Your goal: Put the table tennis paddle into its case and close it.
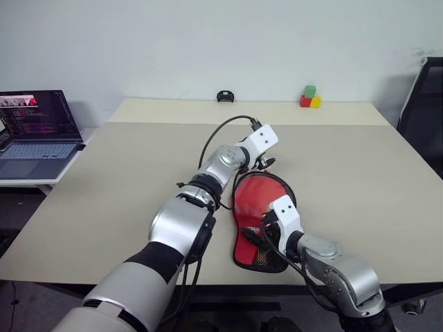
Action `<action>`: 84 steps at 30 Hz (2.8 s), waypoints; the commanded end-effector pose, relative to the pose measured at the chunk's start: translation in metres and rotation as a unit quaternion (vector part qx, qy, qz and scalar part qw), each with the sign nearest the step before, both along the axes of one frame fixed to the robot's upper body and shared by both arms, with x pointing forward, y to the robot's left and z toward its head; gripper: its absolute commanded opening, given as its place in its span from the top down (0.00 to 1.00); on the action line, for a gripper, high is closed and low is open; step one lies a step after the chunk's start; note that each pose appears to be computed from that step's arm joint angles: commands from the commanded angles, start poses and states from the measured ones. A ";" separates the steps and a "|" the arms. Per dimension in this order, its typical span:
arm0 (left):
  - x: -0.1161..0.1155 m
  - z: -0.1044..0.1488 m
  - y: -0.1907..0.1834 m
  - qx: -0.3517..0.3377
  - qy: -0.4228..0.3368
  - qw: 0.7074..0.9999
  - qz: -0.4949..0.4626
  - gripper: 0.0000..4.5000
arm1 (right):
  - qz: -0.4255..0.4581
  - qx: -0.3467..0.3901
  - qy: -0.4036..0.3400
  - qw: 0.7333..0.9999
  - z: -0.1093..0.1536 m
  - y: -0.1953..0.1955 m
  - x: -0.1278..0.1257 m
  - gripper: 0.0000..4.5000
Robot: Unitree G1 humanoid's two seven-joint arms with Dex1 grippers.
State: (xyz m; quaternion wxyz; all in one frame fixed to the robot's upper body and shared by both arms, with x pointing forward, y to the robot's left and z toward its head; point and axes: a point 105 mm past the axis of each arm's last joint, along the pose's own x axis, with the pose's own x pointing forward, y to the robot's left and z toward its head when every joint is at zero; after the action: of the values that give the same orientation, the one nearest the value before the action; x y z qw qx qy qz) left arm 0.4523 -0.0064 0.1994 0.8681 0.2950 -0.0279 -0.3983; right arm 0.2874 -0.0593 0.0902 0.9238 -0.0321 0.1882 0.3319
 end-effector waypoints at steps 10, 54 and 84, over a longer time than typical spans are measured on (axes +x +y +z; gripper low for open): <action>-0.055 0.005 0.103 -0.145 0.130 0.960 -0.201 0.16 | -0.018 0.053 -0.006 0.998 0.037 -0.036 0.003 0.00; -0.118 -0.025 0.163 -0.162 0.174 0.968 -0.074 0.15 | -0.011 0.085 0.079 0.993 0.003 -0.040 0.095 0.81; -0.136 -0.037 0.165 -0.143 0.208 0.964 -0.087 0.15 | 0.092 0.037 0.071 0.992 -0.010 -0.004 0.059 1.00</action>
State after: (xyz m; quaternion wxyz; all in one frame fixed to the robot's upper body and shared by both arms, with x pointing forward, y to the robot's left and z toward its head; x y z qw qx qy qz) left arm 0.3191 0.1648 0.1488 0.8572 0.0584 0.0924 -0.5033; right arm 0.3546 -0.0746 0.0901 0.8886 0.0083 0.2148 0.4053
